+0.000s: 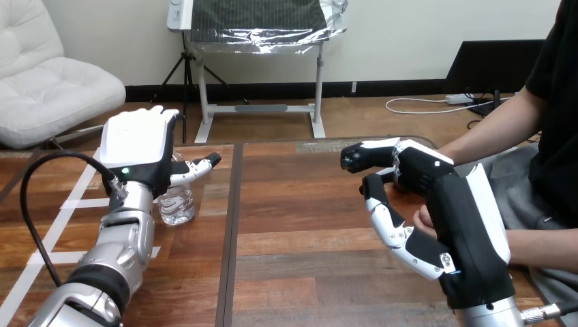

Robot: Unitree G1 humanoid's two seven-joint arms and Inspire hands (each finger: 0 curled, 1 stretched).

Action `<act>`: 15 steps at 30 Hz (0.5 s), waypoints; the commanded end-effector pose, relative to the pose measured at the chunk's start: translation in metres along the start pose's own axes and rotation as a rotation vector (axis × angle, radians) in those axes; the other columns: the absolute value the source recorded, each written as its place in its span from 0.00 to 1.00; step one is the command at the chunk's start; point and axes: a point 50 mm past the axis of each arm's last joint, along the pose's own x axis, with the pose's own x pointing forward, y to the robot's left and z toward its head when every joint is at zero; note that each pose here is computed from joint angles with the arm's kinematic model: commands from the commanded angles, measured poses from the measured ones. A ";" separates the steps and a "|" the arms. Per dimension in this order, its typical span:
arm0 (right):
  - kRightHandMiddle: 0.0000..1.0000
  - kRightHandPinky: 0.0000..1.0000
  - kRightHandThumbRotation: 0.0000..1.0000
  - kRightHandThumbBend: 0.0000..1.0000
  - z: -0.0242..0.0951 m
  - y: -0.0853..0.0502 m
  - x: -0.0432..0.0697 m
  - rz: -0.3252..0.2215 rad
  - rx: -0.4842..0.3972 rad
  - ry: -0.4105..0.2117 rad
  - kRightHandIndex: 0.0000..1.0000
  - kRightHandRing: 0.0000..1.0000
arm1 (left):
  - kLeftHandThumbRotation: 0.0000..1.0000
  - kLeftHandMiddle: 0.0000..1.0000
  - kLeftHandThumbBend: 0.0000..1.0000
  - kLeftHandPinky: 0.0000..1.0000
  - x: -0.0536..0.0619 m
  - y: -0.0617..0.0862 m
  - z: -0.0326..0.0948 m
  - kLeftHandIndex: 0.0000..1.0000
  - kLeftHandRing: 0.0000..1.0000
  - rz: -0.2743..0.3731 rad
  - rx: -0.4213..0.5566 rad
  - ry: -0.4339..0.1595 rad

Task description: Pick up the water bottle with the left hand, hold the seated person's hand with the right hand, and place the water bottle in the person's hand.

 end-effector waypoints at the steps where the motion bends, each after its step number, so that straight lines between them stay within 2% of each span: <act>1: 0.68 0.48 0.00 0.17 0.006 -0.004 0.013 -0.013 -0.015 -0.069 0.59 0.64 | 0.79 0.87 0.63 0.87 0.022 0.031 0.015 0.81 0.87 0.112 0.018 -0.059; 15: 0.68 0.49 0.00 0.18 0.006 -0.004 0.012 -0.015 -0.012 -0.071 0.59 0.64 | 0.78 0.87 0.62 0.87 0.021 0.028 0.016 0.81 0.87 0.086 0.031 -0.064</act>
